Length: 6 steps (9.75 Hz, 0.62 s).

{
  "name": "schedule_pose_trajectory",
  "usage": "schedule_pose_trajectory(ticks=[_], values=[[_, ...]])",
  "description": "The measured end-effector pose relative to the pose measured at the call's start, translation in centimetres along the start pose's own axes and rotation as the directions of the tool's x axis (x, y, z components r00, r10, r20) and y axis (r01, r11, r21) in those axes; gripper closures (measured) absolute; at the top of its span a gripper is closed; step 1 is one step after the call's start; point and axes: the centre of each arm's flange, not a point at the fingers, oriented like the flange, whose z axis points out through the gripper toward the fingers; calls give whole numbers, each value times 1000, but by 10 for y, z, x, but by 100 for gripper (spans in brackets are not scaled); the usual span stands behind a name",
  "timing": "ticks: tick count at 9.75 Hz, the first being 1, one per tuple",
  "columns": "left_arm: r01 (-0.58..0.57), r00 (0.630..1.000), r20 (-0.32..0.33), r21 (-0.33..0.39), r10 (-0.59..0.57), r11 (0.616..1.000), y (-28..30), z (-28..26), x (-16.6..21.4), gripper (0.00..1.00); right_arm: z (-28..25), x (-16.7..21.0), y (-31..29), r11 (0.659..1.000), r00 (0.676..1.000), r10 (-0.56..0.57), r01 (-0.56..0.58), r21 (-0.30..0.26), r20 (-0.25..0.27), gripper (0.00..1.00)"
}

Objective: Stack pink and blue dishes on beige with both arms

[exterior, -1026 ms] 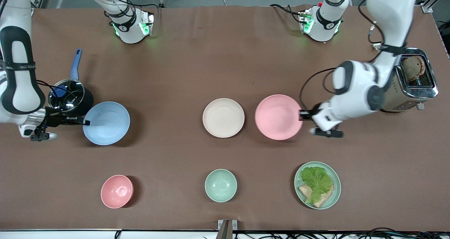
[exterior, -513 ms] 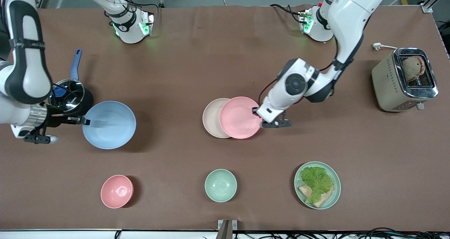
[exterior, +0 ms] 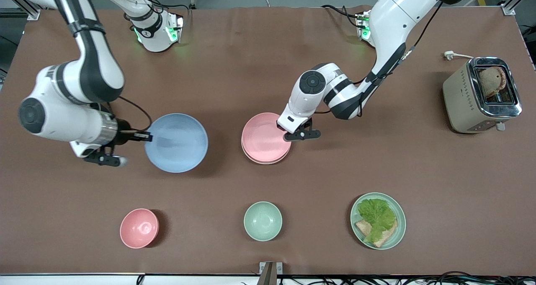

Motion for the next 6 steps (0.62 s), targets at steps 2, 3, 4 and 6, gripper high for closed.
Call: schedule_pose_trajectory(ticks=[2, 3, 4, 6], values=[[11, 1000, -28, -11, -11, 1000, 5, -18, 15, 53, 10, -13, -42, 1000, 1000, 4, -4, 15, -23, 93], [24, 999, -43, 9, -24, 1000, -2, -32, 25, 40, 18, -24, -71, 1000, 1000, 2, -1, 26, -28, 93], [42, 998, -59, 63, -38, 997, -18, -55, 40, 26, 30, -35, -98, 999, 999, 13, -11, 36, -29, 93], [22, 994, -105, 170, -4, 985, -65, -119, 74, 0, 68, -57, -150, 996, 998, 54, -51, 66, -37, 93]])
